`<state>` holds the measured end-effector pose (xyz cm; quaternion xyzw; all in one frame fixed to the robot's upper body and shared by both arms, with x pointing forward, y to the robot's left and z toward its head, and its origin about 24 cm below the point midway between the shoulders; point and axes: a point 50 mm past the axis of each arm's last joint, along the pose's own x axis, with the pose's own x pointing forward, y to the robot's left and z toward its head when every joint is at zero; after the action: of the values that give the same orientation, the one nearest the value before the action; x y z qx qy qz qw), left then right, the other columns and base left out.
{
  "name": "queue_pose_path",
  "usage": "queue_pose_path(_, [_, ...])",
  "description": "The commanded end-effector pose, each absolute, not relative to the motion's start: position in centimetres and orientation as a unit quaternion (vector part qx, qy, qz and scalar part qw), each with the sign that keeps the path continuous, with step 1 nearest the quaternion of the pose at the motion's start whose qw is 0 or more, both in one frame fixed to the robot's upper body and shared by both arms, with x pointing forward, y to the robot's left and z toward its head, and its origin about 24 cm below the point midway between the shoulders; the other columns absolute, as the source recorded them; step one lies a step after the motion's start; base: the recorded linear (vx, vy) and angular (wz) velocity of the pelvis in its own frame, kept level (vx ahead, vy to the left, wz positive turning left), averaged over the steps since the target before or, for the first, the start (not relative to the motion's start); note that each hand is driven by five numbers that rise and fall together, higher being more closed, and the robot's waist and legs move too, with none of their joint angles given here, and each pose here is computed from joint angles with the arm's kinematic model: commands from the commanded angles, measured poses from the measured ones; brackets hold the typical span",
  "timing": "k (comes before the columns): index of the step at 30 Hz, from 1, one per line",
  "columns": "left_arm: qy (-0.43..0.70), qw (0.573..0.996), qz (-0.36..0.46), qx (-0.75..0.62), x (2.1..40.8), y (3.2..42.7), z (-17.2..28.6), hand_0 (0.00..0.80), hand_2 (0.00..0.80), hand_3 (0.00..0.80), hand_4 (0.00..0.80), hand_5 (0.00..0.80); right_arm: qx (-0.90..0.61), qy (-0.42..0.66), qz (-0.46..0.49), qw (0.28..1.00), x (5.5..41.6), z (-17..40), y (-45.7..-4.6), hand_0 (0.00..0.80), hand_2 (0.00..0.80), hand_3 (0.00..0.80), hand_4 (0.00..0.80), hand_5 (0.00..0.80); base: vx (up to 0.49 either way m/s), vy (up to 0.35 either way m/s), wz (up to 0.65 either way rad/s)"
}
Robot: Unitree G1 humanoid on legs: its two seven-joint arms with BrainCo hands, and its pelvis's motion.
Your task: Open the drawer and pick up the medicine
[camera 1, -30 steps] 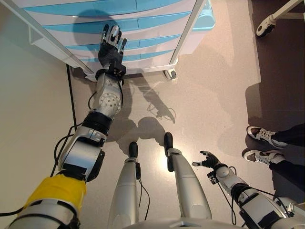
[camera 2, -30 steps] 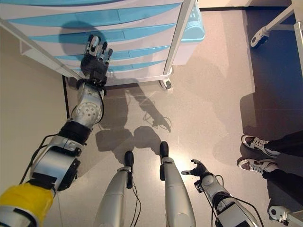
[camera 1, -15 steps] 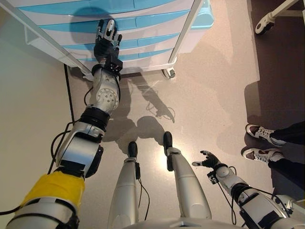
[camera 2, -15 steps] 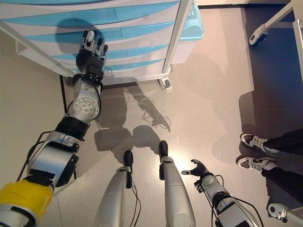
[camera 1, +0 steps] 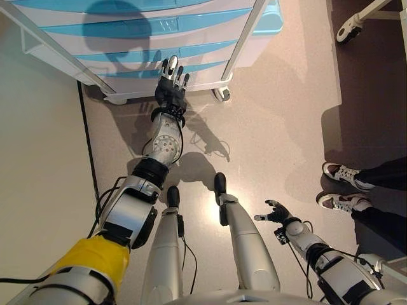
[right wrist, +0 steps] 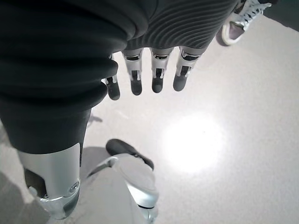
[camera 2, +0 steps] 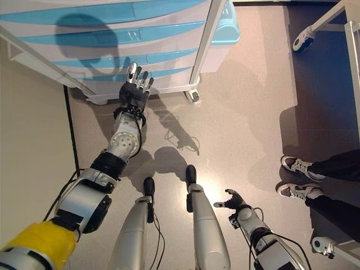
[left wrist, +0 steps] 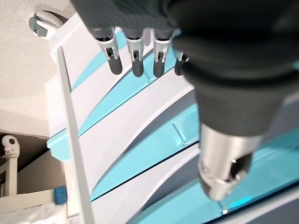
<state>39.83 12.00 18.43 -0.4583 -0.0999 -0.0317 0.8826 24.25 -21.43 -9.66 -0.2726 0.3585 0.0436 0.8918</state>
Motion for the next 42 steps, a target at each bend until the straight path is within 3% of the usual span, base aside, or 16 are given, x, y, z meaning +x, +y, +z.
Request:
queue_pose_path(1, [-0.175, 0.882, -0.037, -0.437, 39.9, 13.1, 22.4, 0.0, 0.0, 0.0, 0.0, 0.0, -0.289, 0.369, 0.029, 0.883, 23.5, -9.8, -22.9, 0.0, 0.0, 0.0, 0.0, 0.0, 0.0, 0.0, 0.0])
queue_pose_path(8, [-0.221, 0.892, 0.014, -0.395, 39.8, 15.2, 24.0, 0.0, 0.0, 0.0, 0.0, 0.0, -0.288, 0.364, 0.029, 0.885, 23.5, -9.8, -22.7, 0.0, 0.0, 0.0, 0.0, 0.0, 0.0, 0.0, 0.0])
queue_pose_path(27, [-0.228, 0.875, -0.004, -0.426, 40.3, 16.0, 25.9, 0.0, 0.0, 0.0, 0.0, 0.0, -0.288, 0.376, 0.031, 0.88, 23.2, -10.1, -23.0, 0.0, 0.0, 0.0, 0.0, 0.0, 0.002, -0.002, -0.01])
queue_pose_path(42, [-0.25, 0.872, 0.036, -0.42, 40.9, 19.6, 28.8, 0.0, 0.0, 0.0, 0.0, 0.0, -0.28, 0.392, 0.024, 0.876, 22.1, -10.5, -23.8, 0.0, 0.0, 0.0, 0.0, 0.0, 0.018, 0.002, -0.04])
